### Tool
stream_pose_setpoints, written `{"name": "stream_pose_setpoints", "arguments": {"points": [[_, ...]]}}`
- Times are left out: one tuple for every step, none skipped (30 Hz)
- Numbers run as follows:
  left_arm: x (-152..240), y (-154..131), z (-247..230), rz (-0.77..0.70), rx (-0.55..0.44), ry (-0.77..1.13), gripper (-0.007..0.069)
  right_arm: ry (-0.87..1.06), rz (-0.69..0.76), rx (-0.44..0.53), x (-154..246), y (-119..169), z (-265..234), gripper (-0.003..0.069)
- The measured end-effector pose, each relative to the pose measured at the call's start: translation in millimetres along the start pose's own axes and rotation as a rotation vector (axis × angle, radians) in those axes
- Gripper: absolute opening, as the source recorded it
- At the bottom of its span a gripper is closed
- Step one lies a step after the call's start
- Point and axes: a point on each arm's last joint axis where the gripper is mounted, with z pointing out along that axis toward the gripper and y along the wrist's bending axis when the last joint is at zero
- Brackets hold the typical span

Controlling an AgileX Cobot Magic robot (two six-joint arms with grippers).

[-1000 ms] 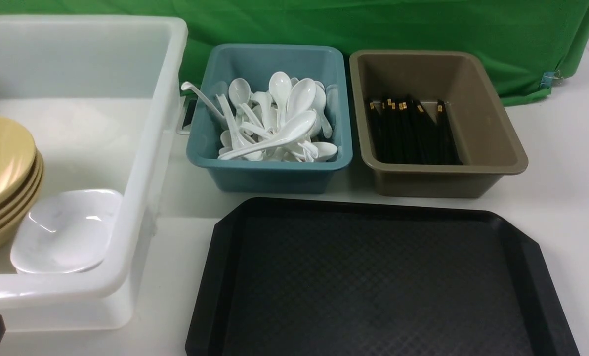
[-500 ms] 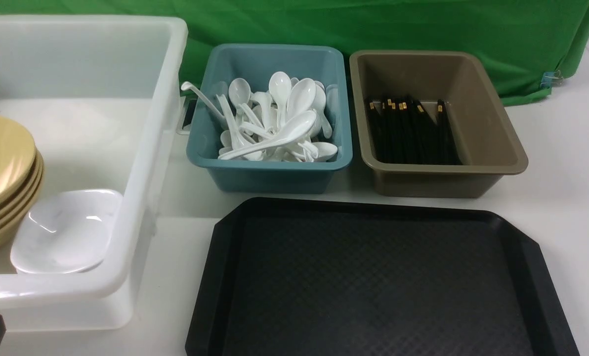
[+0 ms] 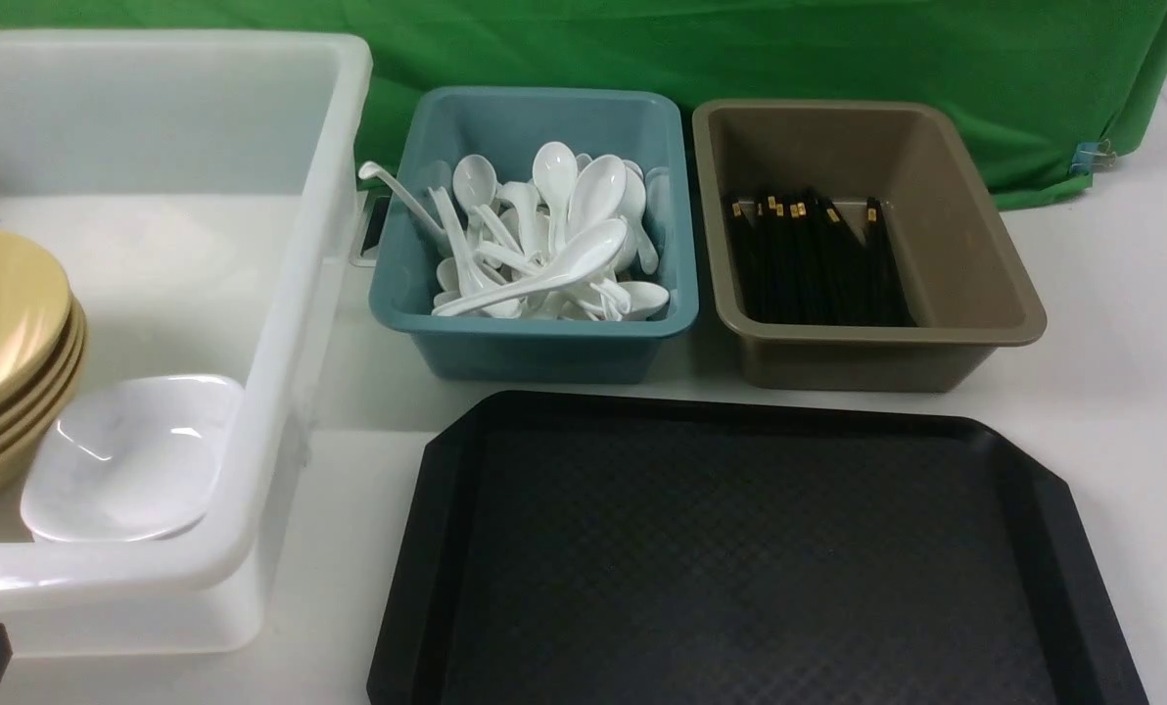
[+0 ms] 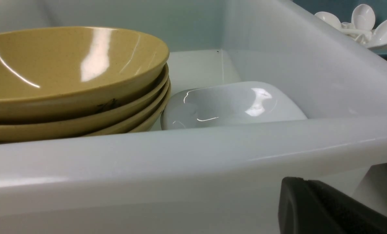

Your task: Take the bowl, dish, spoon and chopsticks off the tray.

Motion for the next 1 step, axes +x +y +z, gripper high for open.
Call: {"name": "stream_pose_setpoints", "arguments": {"points": [[0.0,0.0,0.0,0.0,0.0,0.0,-0.0006,0.0,0.0,0.0,0.0,0.0,0.0,0.0241]]}}
